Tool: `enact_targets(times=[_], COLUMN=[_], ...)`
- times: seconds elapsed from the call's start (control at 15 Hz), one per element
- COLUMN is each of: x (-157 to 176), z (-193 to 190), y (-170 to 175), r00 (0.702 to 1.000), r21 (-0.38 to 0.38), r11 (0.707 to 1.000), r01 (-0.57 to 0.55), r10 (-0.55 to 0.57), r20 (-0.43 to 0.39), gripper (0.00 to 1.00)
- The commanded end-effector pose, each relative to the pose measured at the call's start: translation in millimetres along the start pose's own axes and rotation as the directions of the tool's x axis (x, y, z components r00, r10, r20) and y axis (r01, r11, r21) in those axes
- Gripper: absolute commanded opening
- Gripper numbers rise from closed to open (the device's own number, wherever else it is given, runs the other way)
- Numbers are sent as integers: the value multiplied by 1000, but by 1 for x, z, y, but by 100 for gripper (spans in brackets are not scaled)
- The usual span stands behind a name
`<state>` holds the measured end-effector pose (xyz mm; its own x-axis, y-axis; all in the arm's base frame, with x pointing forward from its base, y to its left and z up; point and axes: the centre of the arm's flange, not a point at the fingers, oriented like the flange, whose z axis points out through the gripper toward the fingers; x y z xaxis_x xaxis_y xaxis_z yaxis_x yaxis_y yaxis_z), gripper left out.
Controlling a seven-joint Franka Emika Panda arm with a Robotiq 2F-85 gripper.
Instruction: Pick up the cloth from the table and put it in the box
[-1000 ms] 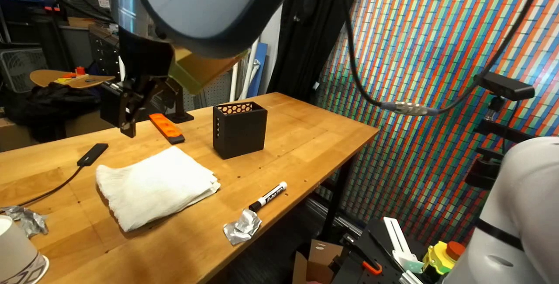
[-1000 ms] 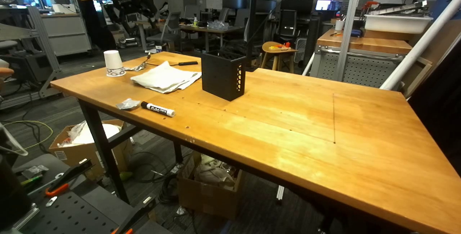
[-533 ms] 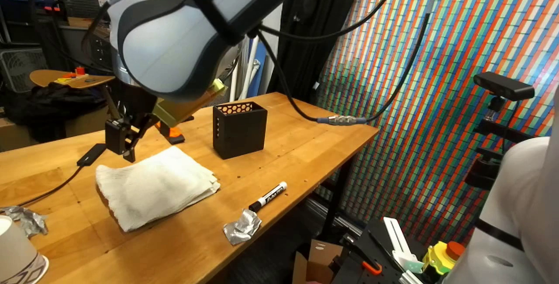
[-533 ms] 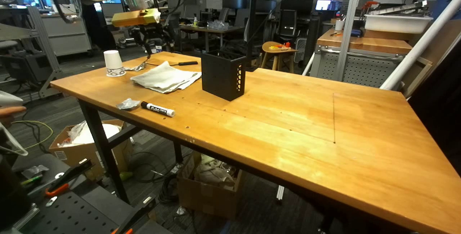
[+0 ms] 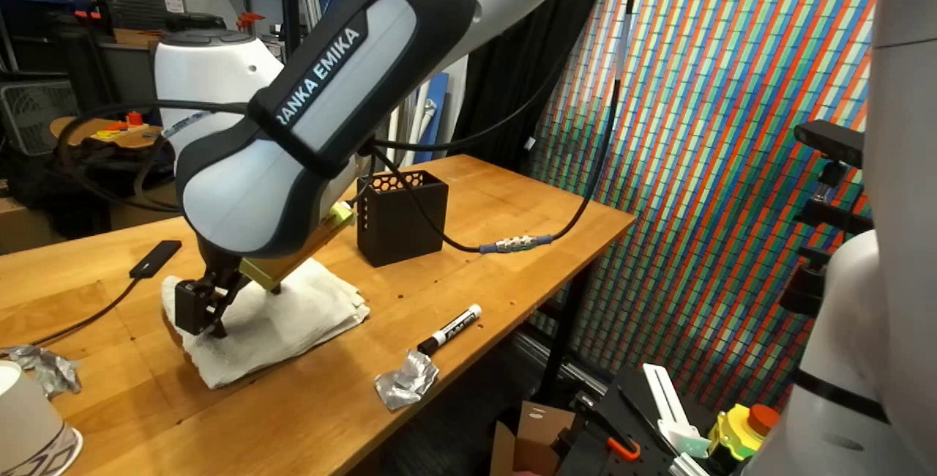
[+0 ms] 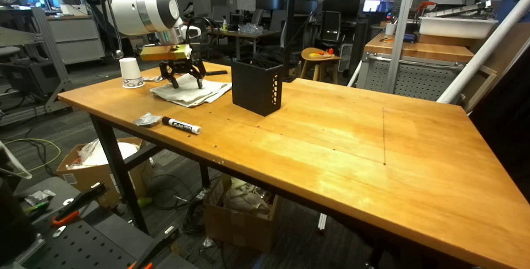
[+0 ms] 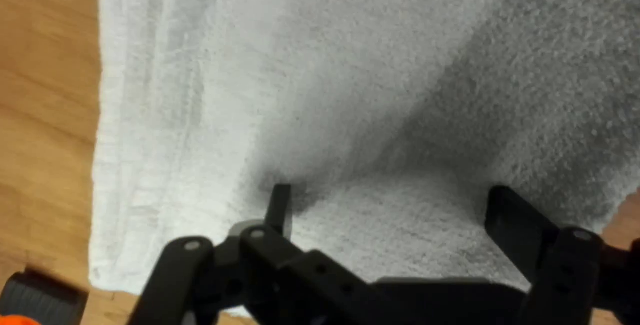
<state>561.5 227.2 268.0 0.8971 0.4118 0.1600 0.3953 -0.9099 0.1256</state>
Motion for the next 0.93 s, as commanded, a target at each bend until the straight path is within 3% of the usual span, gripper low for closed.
enact_targets(times=[0.0,0.13,0.2,0.33,0.6,0.87], x=[-1,-7,-11,-21,-28,-27], z=[21,25,25,23,10,-23], y=[-9,-16,-20,-30,-40,-40], r00=[1000,998,996,993,985,980], r21=[20,54,91,120,143,98], r11=[1000,999,996,991,981,977], r01=[2,-8,-22,-51,-131,-191], r10=[-3,4,15,38,113,184], r20=[23,66,86,114,132,76], gripper=[100,100,75,68,35,7])
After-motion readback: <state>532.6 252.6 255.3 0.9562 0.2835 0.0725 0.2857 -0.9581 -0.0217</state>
